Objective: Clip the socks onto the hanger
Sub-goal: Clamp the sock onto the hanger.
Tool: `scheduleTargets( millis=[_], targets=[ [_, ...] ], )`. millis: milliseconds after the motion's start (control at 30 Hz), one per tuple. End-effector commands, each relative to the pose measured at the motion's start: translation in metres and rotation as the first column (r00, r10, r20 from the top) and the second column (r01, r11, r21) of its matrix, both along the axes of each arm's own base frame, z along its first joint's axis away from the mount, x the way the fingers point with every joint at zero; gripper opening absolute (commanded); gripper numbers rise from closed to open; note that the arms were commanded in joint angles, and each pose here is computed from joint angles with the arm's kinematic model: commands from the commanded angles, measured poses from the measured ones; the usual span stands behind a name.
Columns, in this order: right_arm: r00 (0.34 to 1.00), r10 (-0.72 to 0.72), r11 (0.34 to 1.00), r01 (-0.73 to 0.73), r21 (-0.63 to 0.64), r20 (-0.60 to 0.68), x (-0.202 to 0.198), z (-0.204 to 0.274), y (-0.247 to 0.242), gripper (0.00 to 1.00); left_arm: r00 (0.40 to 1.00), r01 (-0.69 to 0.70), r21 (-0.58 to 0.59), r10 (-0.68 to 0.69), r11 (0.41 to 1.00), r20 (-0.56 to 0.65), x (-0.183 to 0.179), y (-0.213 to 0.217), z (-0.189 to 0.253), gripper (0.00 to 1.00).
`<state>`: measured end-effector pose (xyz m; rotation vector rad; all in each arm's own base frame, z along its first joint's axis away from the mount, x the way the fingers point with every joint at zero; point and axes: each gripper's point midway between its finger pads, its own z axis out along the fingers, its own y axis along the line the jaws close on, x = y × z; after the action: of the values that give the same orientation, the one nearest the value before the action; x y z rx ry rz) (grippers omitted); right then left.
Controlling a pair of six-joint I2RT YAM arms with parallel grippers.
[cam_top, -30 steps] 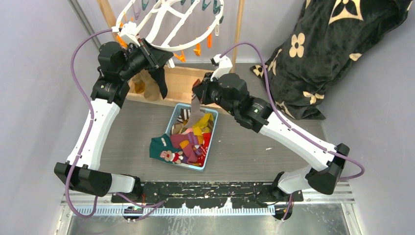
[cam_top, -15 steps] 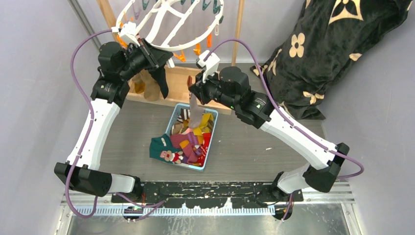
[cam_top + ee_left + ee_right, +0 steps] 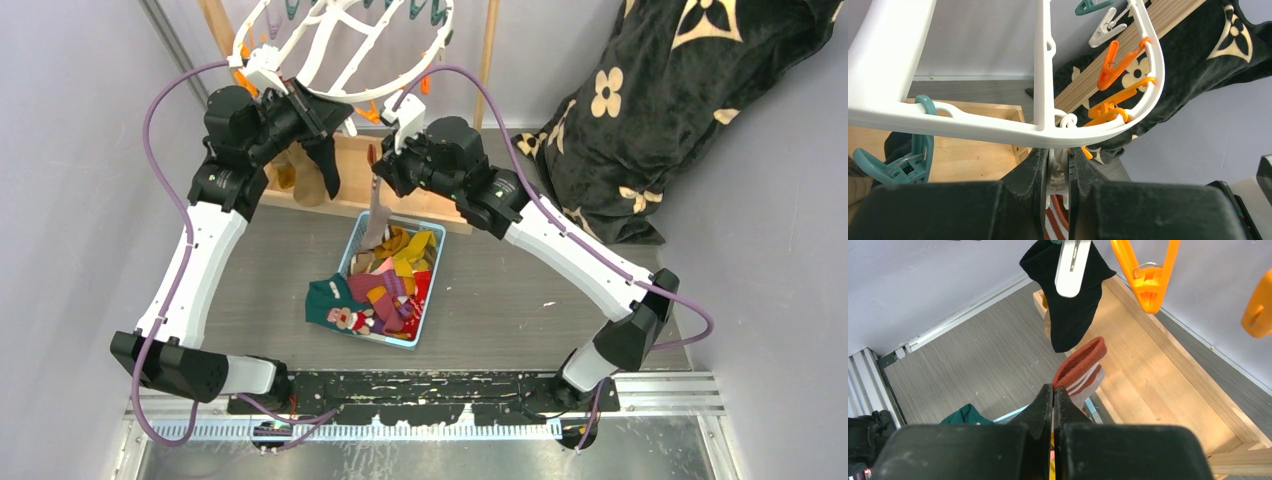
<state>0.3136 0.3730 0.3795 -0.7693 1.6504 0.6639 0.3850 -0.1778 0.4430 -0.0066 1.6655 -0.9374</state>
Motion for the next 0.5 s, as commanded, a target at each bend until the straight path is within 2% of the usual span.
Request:
scheduleTargets(
  millis=[0,467],
  targets=[
    [0.993,0.002,0.994,-0.015,0.111,0.114,0.007,0.054,0.004,0.01,0.99,-0.053,-0.028,0.056,0.998,0.126,-0.005,0.009,0.043,0.0],
    [0.994,0.02,0.986,-0.037,0.162,0.104,0.015,0.067,0.022,0.01,0.986,-0.11,-0.039,0.114,0.993,0.125,0.0,0.015,0.044,0.0]
  ],
)
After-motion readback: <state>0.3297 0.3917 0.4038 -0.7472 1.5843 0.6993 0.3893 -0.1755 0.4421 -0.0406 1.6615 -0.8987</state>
